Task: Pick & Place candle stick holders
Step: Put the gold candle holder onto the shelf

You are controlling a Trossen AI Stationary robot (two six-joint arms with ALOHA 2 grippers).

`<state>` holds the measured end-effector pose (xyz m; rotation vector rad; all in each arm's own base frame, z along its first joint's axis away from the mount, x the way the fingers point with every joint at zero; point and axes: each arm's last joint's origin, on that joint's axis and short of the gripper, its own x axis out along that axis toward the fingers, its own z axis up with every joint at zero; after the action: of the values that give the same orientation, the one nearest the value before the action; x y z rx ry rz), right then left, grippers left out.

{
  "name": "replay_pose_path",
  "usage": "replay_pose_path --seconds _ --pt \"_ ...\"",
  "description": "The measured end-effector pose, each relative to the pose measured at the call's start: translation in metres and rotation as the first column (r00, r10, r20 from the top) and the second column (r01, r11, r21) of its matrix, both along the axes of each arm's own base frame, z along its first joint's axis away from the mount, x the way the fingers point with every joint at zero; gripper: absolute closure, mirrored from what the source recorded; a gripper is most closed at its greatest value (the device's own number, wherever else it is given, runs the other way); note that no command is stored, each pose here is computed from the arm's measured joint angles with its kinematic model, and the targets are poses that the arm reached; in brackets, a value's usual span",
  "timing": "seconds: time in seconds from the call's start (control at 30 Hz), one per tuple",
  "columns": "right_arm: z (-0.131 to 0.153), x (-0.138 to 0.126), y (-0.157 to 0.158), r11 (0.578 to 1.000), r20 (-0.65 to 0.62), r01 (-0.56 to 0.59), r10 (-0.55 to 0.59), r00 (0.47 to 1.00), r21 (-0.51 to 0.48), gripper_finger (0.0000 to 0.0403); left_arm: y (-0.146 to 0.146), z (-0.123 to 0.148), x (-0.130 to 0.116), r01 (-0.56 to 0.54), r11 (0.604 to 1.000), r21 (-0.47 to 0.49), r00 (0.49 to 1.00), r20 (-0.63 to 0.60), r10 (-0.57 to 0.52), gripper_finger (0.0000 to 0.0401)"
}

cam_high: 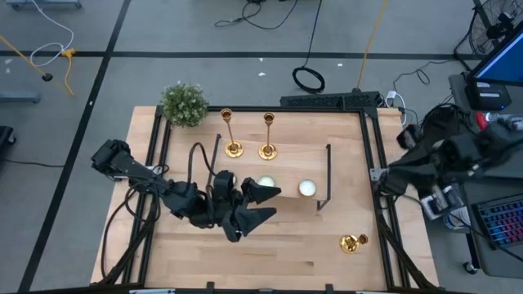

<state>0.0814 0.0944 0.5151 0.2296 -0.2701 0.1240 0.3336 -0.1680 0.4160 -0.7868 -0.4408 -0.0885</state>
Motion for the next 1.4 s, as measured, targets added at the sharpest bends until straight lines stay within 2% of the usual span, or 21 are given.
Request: replay_pose_path --seconds 0.17,0.33,0.57,0.7,0.9,1.07,1.2,1.4 --pt "0.004 -0.016 -0.028 0.991 0.087 -0.099 0.107 0.990 -0.093 0.0385 0.000 -0.001 0.000 -0.010 1.000 -0.003 1.000 -0.009 0.010 0.0004" --pt "-0.001 -0.039 -0.058 0.966 0.097 -0.229 0.241 0.966 -0.120 0.0385 0.002 -0.002 0.002 -0.009 1.000 -0.011 1.000 -0.024 0.008 0.0004" --pt "-0.015 -0.061 -0.088 0.937 0.065 -0.304 0.318 0.946 -0.172 0.0385 0.007 -0.009 0.009 0.024 0.997 -0.075 0.996 -0.081 -0.030 0.0004" --pt "-0.020 -0.068 -0.099 0.930 0.053 -0.299 0.317 0.947 -0.213 0.0385 0.009 -0.013 0.011 0.040 0.992 -0.121 0.992 -0.118 -0.054 0.0004" --pt "-0.032 -0.078 -0.112 0.885 0.019 -0.365 0.386 0.922 -0.291 0.0385 0.008 -0.015 0.012 0.056 0.982 -0.182 0.989 -0.125 -0.080 0.0004" --pt "-0.038 -0.078 -0.112 0.857 0.021 -0.414 0.440 0.898 -0.307 0.0385 0.009 -0.016 0.012 0.028 0.977 -0.210 0.990 -0.129 -0.056 0.0004" --pt "-0.044 -0.072 -0.101 0.841 0.031 -0.448 0.479 0.878 -0.302 0.0385 0.010 -0.016 0.012 0.002 0.976 -0.218 0.991 -0.133 -0.032 0.0004" --pt "-0.058 -0.062 -0.082 0.839 0.013 -0.467 0.490 0.872 -0.277 0.0385 0.010 -0.016 0.012 -0.007 0.976 -0.219 0.990 -0.137 -0.024 0.0004"
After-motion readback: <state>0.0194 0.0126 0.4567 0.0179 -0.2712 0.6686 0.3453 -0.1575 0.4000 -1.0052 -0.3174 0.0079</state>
